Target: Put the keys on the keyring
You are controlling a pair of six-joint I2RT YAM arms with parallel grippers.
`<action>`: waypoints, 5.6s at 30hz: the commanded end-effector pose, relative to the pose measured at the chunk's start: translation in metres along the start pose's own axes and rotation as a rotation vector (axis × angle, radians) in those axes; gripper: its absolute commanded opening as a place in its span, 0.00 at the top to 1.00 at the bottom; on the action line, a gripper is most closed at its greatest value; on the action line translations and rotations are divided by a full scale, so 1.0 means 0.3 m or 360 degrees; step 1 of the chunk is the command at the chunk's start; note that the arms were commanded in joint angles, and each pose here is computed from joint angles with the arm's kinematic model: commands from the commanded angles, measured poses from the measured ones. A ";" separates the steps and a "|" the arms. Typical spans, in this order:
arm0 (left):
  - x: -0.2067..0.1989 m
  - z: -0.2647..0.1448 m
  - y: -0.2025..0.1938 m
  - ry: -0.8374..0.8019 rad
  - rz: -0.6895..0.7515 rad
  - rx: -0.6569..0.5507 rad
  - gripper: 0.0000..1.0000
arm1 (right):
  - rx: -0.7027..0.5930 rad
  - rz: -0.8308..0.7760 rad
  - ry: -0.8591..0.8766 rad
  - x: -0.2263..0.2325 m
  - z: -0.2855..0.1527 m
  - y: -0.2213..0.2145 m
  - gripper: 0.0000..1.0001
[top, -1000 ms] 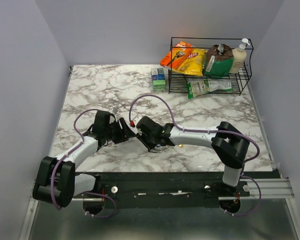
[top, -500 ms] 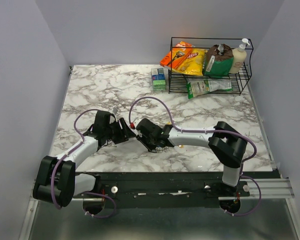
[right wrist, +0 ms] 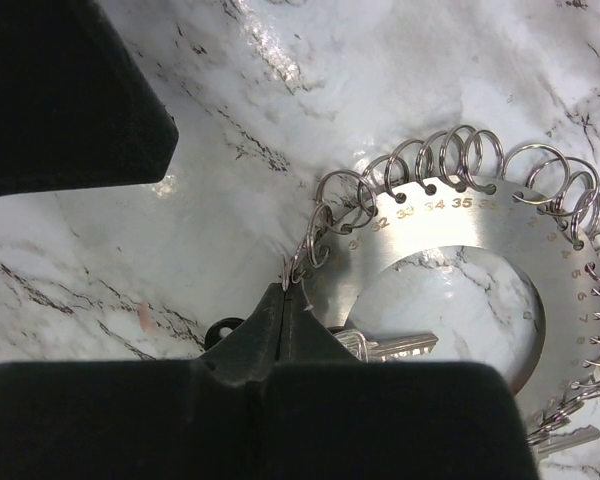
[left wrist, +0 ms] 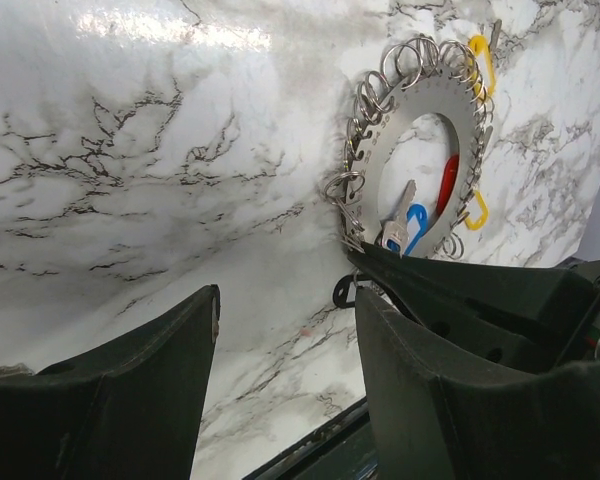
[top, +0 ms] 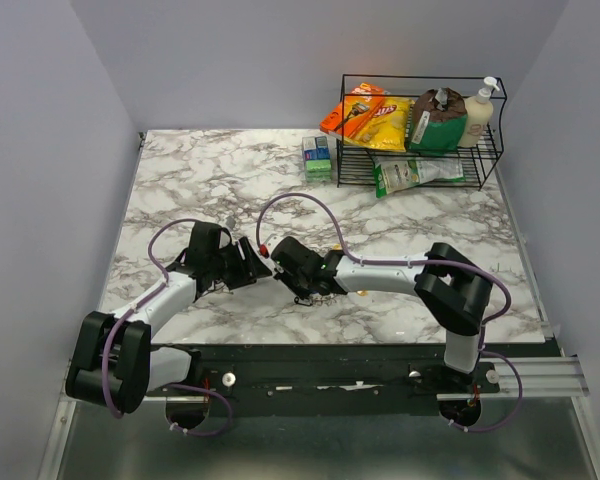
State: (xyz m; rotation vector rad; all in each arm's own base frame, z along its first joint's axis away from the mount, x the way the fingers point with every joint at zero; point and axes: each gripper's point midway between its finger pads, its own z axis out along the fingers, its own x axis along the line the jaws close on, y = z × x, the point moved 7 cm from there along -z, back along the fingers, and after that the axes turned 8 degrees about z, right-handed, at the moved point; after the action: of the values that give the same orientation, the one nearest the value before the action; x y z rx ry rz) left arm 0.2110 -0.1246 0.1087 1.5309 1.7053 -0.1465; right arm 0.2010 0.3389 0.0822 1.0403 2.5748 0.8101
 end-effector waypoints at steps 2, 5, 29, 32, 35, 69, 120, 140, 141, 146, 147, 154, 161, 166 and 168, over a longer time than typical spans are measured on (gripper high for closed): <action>-0.023 -0.031 0.043 0.0022 0.0077 -0.0062 0.35 | -0.0042 -0.0006 -0.0008 0.001 -0.048 0.018 0.99; -0.034 -0.048 0.055 0.0026 0.0115 -0.0091 0.34 | -0.0122 0.0010 0.0028 0.006 -0.097 0.063 0.99; -0.255 -0.282 0.189 -0.0263 0.0455 -0.0511 0.35 | -0.0691 -0.0010 0.0419 -0.005 -0.464 0.297 0.99; -0.295 -0.319 0.206 -0.0331 0.0504 -0.0565 0.35 | -0.0807 -0.0010 0.0502 -0.013 -0.531 0.314 0.99; -0.344 -0.359 0.223 -0.0433 0.0569 -0.0603 0.35 | -0.0907 -0.0001 0.0550 -0.039 -0.592 0.335 0.99; -0.705 -0.587 0.166 -0.1615 0.1211 -0.0454 0.44 | -0.1266 -0.0096 0.1462 -0.080 -0.958 0.387 0.99; -0.699 -0.589 0.170 -0.1240 0.1426 -0.0367 1.00 | -0.1285 0.0031 0.1147 -0.160 -0.946 0.352 0.23; -0.690 -0.585 0.174 -0.0825 0.1703 -0.0067 1.00 | -0.1062 -0.0071 0.1289 -0.154 -0.908 0.389 0.17; -0.694 -0.587 0.176 -0.0825 0.1709 -0.0069 1.00 | -0.1055 -0.0070 0.1285 -0.155 -0.903 0.390 0.18; -0.709 -0.591 0.172 -0.0847 0.1721 -0.0079 1.00 | -0.1020 -0.0059 0.1279 -0.157 -0.881 0.390 0.18; -0.710 -0.591 0.171 -0.0850 0.1724 -0.0075 1.00 | -0.1017 -0.0055 0.1279 -0.157 -0.880 0.390 0.18; -0.723 -0.591 0.165 -0.0880 0.1732 -0.0079 1.00 | -0.0993 -0.0031 0.1274 -0.158 -0.860 0.389 0.18; -0.736 -0.585 0.165 -0.0917 0.1731 -0.0074 1.00 | -0.0978 -0.0025 0.1299 -0.153 -0.853 0.388 0.17; -0.745 -0.580 0.163 -0.0937 0.1732 -0.0067 1.00 | -0.0965 -0.0013 0.1313 -0.151 -0.844 0.388 0.17; -0.749 -0.581 0.162 -0.0942 0.1735 -0.0070 1.00 | -0.0967 -0.0014 0.1313 -0.151 -0.841 0.389 0.17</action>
State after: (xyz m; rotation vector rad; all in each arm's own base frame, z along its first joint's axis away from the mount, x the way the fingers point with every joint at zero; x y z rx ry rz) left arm 0.1532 -0.1816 0.3661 1.9752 0.3602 -0.0109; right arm 0.1932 0.2725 0.3480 0.5917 2.5467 2.1671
